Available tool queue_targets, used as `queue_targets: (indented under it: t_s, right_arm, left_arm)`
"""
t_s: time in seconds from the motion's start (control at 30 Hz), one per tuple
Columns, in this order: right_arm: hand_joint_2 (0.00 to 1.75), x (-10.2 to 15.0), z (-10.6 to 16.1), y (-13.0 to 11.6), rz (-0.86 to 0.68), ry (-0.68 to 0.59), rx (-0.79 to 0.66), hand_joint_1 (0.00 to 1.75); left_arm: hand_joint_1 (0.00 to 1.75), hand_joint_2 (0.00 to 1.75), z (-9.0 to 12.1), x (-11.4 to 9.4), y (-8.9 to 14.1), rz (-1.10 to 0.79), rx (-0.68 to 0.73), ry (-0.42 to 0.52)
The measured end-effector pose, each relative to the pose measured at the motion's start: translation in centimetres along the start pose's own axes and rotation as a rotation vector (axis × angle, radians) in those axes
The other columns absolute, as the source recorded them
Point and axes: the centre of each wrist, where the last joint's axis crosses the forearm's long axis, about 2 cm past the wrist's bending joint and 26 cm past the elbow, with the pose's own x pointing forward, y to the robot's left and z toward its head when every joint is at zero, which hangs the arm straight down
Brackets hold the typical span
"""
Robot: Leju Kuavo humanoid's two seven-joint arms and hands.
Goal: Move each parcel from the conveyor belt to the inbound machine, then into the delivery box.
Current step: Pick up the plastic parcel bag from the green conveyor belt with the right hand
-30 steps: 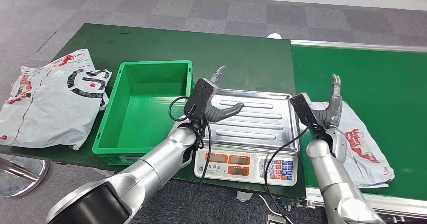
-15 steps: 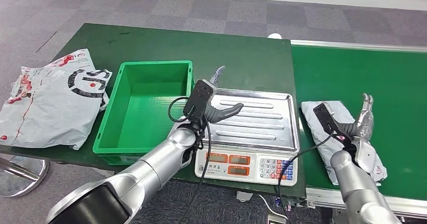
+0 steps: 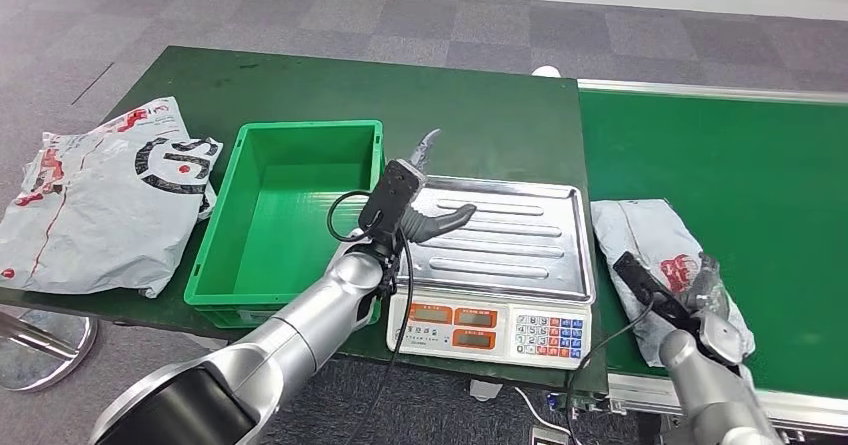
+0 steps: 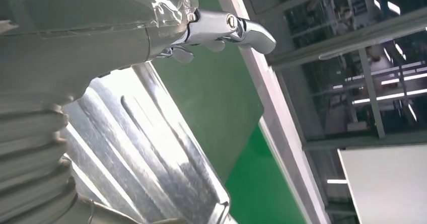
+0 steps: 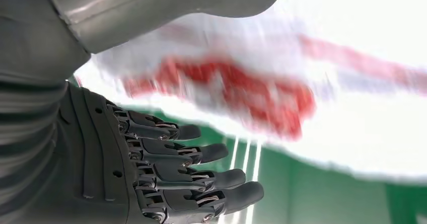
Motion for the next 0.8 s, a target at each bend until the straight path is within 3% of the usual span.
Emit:
queue_targets:
  t_s: [0.2, 0.23, 0.33, 0.37, 0.8]
  right_arm:
    - [1.75, 0.1, 2.6, 2.8, -0.001, -0.032, 0.194, 0.0]
    - [1.75, 0.1, 2.8, 3.0, -0.001, -0.039, 0.224, 0.31]
    - [1.75, -0.2, 3.3, 3.3, 0.021, -0.053, 0.294, 1.62]
    - [1.75, -0.3, 3.5, 3.4, 0.037, -0.057, 0.315, 1.75]
    - [1.75, -0.3, 4.8, 2.5, 0.124, -0.085, 0.327, 1.75]
  left_arm:
    - [0.0, 1.75, 0.2, -0.5, 1.1, -0.008, 0.014, 0.003]
    - [0.0, 1.75, 0.2, -0.5, 1.3, -0.01, 0.016, 0.005]
    - [0.0, 1.75, 0.2, -0.6, 1.8, -0.013, 0.022, 0.006]
    - [0.0, 1.75, 0.2, -0.6, 1.9, -0.015, 0.025, 0.007]
    - [0.0, 1.75, 0.2, -0.7, 2.6, 0.022, 0.078, 0.019]
